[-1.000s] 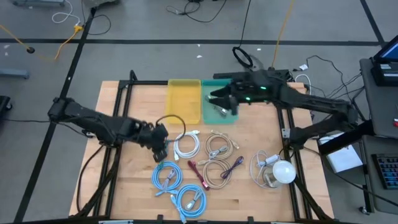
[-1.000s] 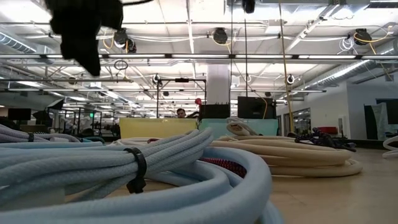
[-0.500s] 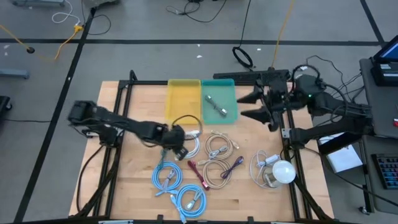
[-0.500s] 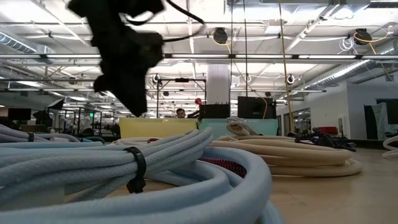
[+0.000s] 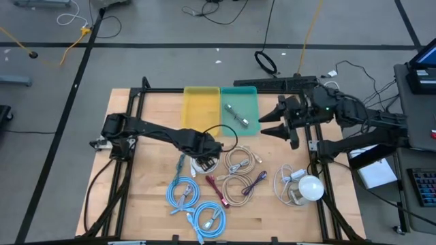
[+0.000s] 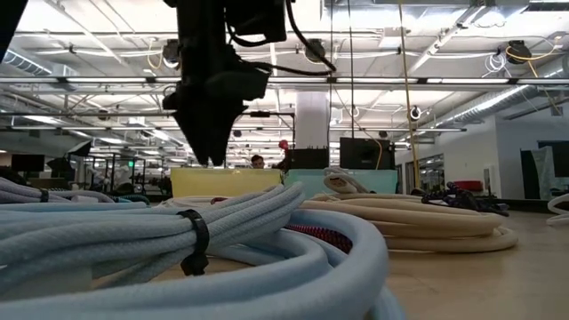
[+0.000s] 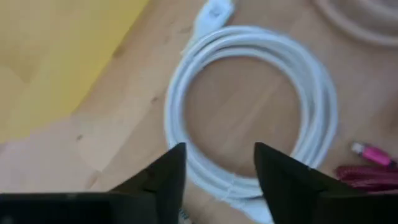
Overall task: Pick and place USB-C Cables
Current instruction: Put the large white charger cable into the yellow bin
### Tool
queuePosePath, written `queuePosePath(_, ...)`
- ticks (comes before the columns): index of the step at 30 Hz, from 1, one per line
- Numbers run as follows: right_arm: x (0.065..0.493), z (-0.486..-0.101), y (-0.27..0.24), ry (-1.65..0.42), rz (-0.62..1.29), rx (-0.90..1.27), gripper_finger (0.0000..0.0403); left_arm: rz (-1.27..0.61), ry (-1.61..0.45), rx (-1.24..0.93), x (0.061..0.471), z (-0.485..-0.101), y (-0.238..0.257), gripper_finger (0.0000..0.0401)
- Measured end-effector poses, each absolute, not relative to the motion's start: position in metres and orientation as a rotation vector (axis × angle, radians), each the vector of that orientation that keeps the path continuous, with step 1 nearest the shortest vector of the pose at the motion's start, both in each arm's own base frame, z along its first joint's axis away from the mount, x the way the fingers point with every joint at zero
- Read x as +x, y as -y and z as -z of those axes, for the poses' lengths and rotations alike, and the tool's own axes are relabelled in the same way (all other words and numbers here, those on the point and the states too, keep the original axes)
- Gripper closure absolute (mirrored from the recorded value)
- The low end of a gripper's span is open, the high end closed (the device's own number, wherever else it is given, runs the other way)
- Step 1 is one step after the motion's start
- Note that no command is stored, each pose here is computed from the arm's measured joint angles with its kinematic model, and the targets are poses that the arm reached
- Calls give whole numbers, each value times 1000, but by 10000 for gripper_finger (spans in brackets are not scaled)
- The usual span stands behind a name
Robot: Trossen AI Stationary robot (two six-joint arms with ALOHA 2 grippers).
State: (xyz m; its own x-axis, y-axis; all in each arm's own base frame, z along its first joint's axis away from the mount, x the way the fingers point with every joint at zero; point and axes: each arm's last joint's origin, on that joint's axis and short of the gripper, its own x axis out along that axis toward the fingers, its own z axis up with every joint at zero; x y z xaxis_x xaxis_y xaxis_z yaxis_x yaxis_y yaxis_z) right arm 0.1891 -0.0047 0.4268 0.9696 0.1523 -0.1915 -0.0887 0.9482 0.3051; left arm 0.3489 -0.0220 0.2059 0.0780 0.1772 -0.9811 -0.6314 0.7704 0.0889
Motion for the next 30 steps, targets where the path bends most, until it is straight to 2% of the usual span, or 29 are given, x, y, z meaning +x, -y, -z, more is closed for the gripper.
queuePosePath(8, 196, -420, 5, -266, -118, 303, 205, -725, -1427, -448, 348, -190, 13, 100)
queuePosePath(12, 196, -420, 5, -265, -118, 307, 204, -758, -1480, -436, 353, -171, 10, 86)
queuePosePath(16, 195, -421, 5, -262, -119, 332, 204, -776, -1550, -423, 358, -145, 11, 96)
queuePosePath(18, 194, -421, 4, -263, -122, 345, 204, -767, -1578, -418, 359, -137, 13, 114)
queuePosePath(20, 194, -422, 2, -264, -133, 348, 204, -764, -1600, -416, 360, -130, 16, 151)
queuePosePath(22, 194, -422, -1, -265, -143, 347, 204, -753, -1610, -425, 360, -129, 19, 214)
queuePosePath(25, 194, -422, -4, -268, -157, 344, 204, -725, -1609, -437, 358, -135, 25, 347)
queuePosePath(26, 194, -422, -4, -269, -160, 342, 204, -722, -1614, -435, 356, -140, 27, 364)
queuePosePath(30, 194, -421, -6, -266, -144, 324, 204, -761, -1599, -494, 342, -166, 35, 365)
